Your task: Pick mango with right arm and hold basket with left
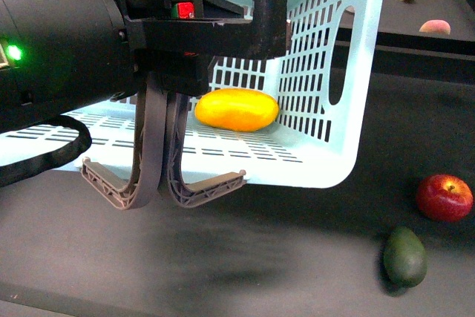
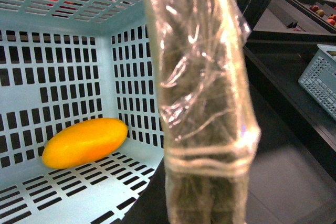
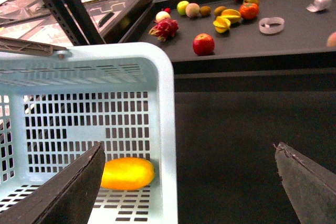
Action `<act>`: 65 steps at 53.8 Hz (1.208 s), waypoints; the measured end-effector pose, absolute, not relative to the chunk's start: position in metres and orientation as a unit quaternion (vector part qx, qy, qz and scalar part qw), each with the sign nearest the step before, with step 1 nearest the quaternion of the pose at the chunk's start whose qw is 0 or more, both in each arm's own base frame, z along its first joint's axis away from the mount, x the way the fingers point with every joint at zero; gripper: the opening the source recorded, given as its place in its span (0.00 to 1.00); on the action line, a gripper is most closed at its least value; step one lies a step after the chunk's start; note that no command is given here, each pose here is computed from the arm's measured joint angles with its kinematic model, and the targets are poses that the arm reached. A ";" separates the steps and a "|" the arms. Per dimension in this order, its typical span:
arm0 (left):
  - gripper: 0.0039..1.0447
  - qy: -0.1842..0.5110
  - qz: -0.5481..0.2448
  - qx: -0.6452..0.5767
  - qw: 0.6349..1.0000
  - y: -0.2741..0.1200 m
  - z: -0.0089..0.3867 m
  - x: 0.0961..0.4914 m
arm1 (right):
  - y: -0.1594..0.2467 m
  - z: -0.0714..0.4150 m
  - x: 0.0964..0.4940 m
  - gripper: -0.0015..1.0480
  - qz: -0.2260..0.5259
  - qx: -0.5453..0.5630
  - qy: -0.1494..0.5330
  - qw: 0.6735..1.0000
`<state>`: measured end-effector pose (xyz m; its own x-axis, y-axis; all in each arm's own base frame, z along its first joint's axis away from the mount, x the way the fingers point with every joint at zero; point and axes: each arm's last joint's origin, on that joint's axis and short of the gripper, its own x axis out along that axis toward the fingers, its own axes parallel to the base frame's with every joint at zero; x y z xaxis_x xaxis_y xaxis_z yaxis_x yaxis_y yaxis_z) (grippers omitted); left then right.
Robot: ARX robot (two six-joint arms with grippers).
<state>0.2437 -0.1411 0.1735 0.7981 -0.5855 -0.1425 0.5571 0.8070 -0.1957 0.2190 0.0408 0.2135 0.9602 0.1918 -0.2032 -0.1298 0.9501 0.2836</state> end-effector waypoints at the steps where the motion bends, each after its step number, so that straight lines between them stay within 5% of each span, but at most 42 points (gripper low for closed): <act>1: 0.07 0.098 -0.303 -0.072 0.945 -0.141 0.174 0.244 | 0.038 0.213 0.213 0.92 0.076 0.138 0.115 0.981; 20: 0.07 0.099 -0.305 -0.073 0.944 -0.141 0.174 0.244 | 0.011 0.196 0.134 0.92 -0.033 0.152 0.118 0.981; 39: 0.07 0.098 -0.304 -0.073 0.945 -0.141 0.174 0.244 | 0.010 0.195 0.127 0.90 -0.031 0.142 0.097 0.985; 46: 0.07 0.098 -0.304 -0.072 0.945 -0.141 0.174 0.244 | 0.002 0.190 0.124 0.71 0.004 0.060 0.010 0.998; 65: 0.07 0.099 -0.304 -0.073 0.945 -0.141 0.174 0.244 | 0.000 0.179 0.115 0.13 0.000 0.006 0.002 1.000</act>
